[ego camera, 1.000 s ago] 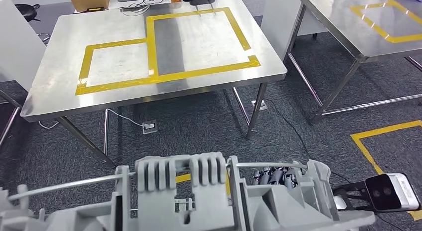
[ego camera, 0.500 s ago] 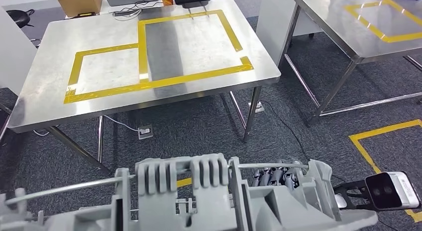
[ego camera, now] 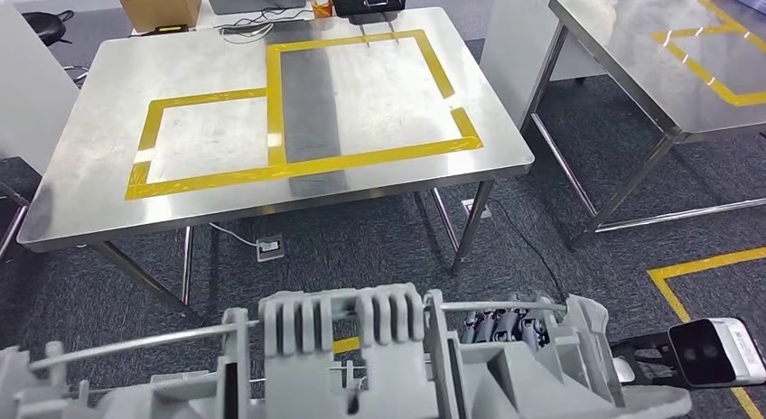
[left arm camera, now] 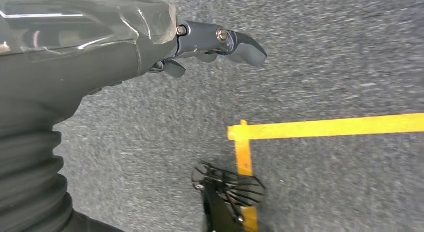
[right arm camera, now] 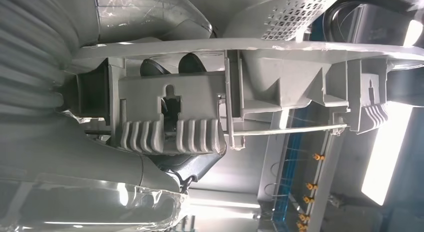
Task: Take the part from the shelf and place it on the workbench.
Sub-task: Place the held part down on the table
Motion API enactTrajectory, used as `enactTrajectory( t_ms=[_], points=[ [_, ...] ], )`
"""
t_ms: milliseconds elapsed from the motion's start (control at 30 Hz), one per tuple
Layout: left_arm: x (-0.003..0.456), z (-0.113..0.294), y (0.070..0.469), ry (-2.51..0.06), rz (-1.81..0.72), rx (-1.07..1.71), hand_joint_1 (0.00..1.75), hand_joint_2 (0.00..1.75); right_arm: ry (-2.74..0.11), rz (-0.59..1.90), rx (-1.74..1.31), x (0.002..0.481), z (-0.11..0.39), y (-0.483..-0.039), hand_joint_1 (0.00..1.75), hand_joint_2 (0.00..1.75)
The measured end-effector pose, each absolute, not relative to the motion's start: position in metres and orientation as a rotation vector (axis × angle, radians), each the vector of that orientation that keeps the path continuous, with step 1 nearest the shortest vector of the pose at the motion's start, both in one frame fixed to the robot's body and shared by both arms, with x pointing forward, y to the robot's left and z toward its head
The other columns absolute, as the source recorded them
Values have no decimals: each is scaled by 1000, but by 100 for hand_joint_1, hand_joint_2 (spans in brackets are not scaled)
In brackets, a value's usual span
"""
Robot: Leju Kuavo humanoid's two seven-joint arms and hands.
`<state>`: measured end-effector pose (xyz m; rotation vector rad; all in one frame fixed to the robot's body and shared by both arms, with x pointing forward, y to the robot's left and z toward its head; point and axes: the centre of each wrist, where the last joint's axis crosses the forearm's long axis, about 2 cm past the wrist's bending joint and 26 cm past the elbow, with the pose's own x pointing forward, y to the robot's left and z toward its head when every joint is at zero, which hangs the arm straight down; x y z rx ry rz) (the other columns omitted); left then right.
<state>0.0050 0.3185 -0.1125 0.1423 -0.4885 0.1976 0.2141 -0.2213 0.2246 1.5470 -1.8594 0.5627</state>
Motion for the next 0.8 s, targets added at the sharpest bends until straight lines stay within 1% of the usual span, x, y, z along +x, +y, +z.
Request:
enactTrajectory(
  t_ms=[800],
  points=[
    [6,-112,322,-495,195,155,0,175,-1870,566,1560,214,229,-216,175,175]
  ],
)
